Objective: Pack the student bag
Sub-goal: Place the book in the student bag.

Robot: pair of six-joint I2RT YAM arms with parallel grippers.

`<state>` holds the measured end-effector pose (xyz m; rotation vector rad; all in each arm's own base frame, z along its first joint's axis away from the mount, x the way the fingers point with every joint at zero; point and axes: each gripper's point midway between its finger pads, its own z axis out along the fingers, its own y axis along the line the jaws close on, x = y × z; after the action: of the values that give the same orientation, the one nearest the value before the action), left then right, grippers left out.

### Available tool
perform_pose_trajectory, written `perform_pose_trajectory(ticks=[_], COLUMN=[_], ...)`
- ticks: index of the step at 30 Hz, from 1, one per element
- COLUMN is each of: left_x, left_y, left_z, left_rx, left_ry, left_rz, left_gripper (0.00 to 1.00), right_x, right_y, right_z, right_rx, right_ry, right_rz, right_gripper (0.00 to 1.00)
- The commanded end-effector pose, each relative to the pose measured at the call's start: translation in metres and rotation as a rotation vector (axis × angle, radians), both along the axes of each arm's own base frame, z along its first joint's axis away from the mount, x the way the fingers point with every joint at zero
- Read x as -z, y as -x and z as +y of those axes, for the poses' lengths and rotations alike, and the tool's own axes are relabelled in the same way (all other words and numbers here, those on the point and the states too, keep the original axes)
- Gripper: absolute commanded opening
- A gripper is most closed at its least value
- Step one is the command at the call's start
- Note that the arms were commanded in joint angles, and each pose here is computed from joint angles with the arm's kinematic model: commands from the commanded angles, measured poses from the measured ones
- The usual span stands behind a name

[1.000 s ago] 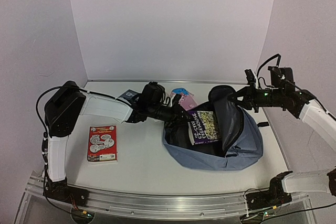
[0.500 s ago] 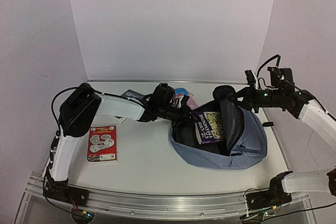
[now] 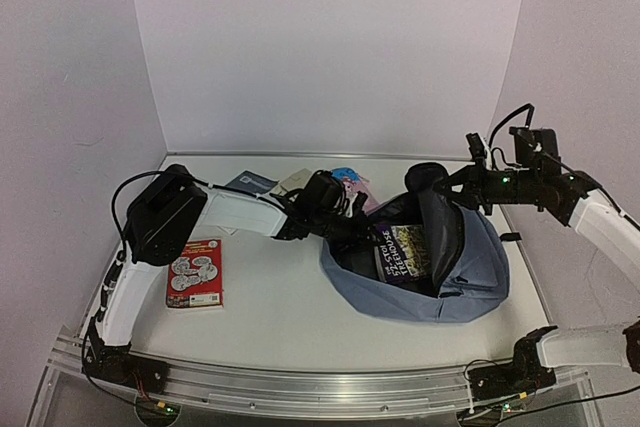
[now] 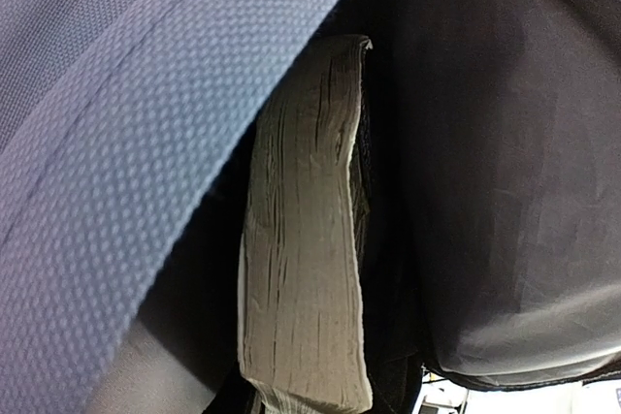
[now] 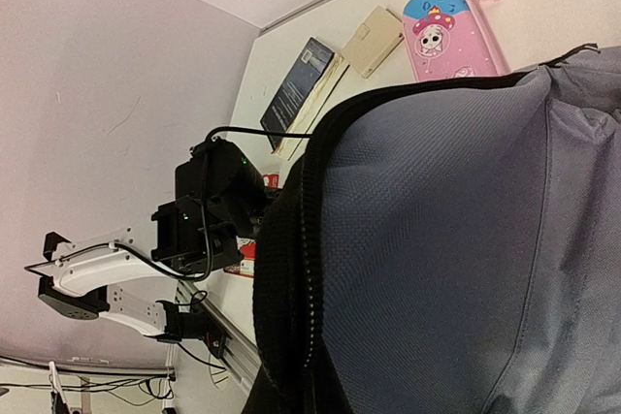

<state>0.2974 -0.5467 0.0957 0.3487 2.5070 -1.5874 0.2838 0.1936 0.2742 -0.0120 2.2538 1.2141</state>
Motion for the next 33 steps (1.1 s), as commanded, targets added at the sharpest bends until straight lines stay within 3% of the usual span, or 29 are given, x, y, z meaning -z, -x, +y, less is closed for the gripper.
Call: perform_pose_trajectory(ticks=[1, 12, 20, 22, 28, 33], left_x=[-0.063, -0.039, -0.029, -0.029, -0.042, -0.077], left_y=[0.001, 0.028, 0.025, 0.021, 0.014, 0.019], left_z=[-0.026, -0.06, -0.069, -0.063, -0.02, 0.024], left_rx=[0.056, 0.085, 0.052, 0.034, -0.01, -0.046], left_ry=[0.122, 0.076, 0.042, 0.016, -0.058, -0.102], left_rz=[-0.079, -0.081, -0.125, -0.149, -0.22, -0.318], left_gripper=[0.0, 0.0, 0.02, 0.08, 0.46, 0.6], right_x=[-0.039, -0.036, -0.031, -0.032, -0.037, -0.034], right_y=[-0.009, -0.011, -0.013, -0.013, -0.011, -0.012], right_z=[0.016, 0.027, 0.035, 0.035, 0.034, 0.033], right_rx=[-0.029, -0.03, -0.032, -0.029, -0.027, -0.017], right_ry=[-0.055, -0.059, -0.057, -0.055, -0.054, -0.039], right_rz=[-0.127, -0.131, -0.13, -0.135, -0.157, -0.161], right_gripper=[0.0, 0.0, 0.0, 0.0, 0.0, 0.0])
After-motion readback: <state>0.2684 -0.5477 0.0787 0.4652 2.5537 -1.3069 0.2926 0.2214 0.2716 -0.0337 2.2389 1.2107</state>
